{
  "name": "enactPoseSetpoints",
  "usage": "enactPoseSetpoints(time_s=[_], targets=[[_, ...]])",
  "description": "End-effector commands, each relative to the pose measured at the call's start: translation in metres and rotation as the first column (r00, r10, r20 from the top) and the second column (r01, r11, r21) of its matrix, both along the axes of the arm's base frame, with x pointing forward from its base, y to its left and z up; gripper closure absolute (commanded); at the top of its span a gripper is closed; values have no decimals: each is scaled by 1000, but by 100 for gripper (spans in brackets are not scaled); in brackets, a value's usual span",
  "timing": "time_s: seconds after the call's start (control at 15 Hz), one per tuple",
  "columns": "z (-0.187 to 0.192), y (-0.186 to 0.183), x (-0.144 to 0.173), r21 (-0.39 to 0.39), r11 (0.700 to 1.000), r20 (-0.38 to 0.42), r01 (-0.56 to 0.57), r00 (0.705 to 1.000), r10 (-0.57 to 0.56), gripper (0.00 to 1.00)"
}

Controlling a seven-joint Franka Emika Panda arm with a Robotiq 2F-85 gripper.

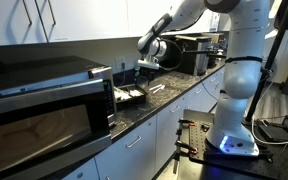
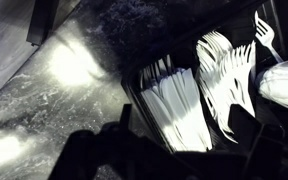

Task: Remove one fork from the black tray

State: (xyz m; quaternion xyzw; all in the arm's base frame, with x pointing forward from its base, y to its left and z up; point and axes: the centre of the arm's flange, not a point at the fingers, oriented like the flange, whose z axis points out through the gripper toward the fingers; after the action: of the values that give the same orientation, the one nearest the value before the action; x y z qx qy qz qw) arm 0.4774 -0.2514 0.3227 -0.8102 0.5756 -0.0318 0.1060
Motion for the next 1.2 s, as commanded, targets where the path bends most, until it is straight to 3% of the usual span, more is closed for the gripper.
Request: enactPoseSetpoints(time_s=[0.0,0.27,0.6,0.87,0.93,1.13], targets=[[-1,-1,2,-1,1000,0,0,1000,0,2],[-4,-7,4,-8,1000,26,7,1000,-6,0],[-26,-19,36,15,1000,29,-12,1000,12,0],[-43,-20,68,14,998,11,-58,998,58,44],[-47,-18,75,11,998,4,-68,998,68,44],[-56,-4,93,-1,993,-14,-120,993,120,24]])
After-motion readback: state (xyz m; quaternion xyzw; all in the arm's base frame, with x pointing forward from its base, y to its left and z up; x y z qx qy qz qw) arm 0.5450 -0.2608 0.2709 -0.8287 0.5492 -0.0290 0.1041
